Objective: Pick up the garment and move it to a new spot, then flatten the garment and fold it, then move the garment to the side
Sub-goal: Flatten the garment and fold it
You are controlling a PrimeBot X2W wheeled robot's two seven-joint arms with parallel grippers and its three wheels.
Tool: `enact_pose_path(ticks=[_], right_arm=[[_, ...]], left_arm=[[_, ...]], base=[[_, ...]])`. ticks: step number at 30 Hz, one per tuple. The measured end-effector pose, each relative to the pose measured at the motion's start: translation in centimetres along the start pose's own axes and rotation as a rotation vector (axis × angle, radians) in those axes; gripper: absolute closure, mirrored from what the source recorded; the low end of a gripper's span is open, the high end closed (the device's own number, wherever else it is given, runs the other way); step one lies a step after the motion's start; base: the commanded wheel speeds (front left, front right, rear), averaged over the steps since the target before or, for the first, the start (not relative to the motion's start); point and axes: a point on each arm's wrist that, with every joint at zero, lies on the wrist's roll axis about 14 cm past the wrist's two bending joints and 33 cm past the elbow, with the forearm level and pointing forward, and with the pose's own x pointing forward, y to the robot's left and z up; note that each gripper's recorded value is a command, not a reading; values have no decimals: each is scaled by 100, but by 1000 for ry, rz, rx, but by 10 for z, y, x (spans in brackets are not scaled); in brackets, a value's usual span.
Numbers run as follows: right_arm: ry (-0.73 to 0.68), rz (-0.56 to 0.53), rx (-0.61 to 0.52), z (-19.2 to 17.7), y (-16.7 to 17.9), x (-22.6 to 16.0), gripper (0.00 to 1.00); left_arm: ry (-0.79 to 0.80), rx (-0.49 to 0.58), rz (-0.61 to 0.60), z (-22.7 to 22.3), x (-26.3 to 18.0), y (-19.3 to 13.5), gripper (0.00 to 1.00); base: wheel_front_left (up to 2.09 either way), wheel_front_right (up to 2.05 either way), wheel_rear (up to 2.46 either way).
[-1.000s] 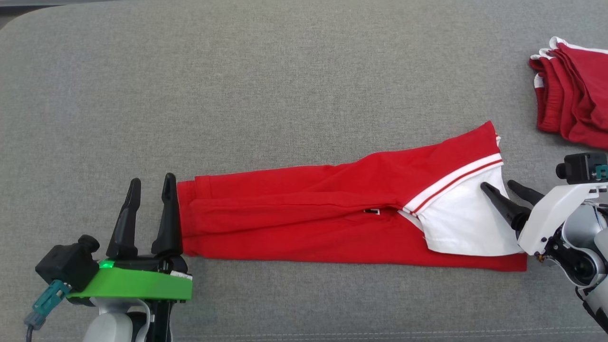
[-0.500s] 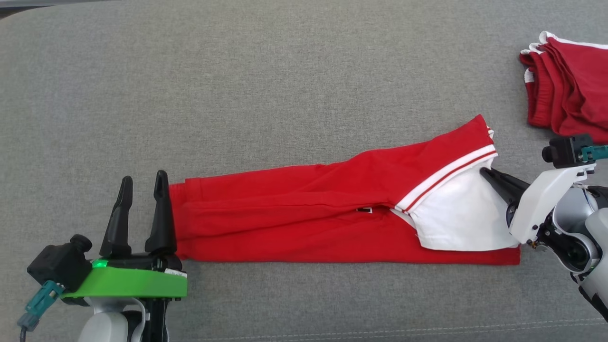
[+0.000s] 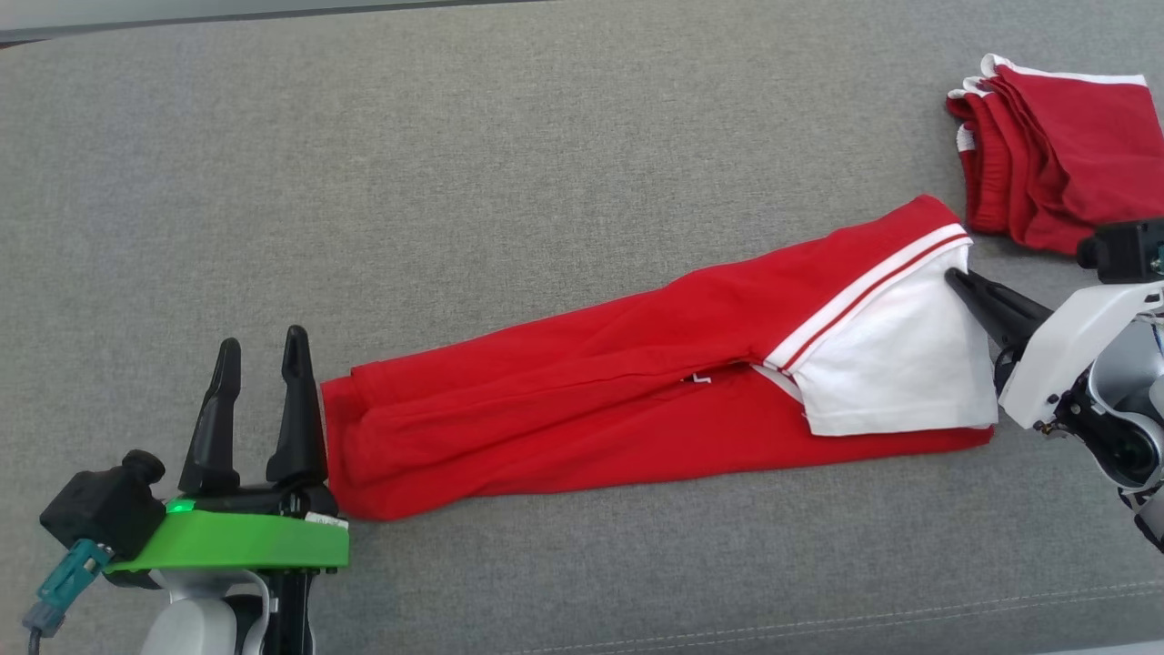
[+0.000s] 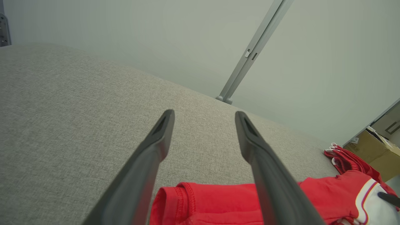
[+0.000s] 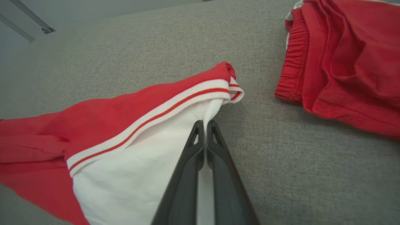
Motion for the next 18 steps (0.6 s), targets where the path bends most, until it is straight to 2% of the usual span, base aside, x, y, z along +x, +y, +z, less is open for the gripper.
enact_pose_path(ticks=[13,18], right_arm=[[-137,-120,-90,50,-44,-43,100],[-131,-132,-128,49,-46,-57,100]], left_arm=[[14,1,-65,-6,3,-22,0],[15,-6,-98,-7,5,-33,0]], base=[[0,0,0],[0,0,0]])
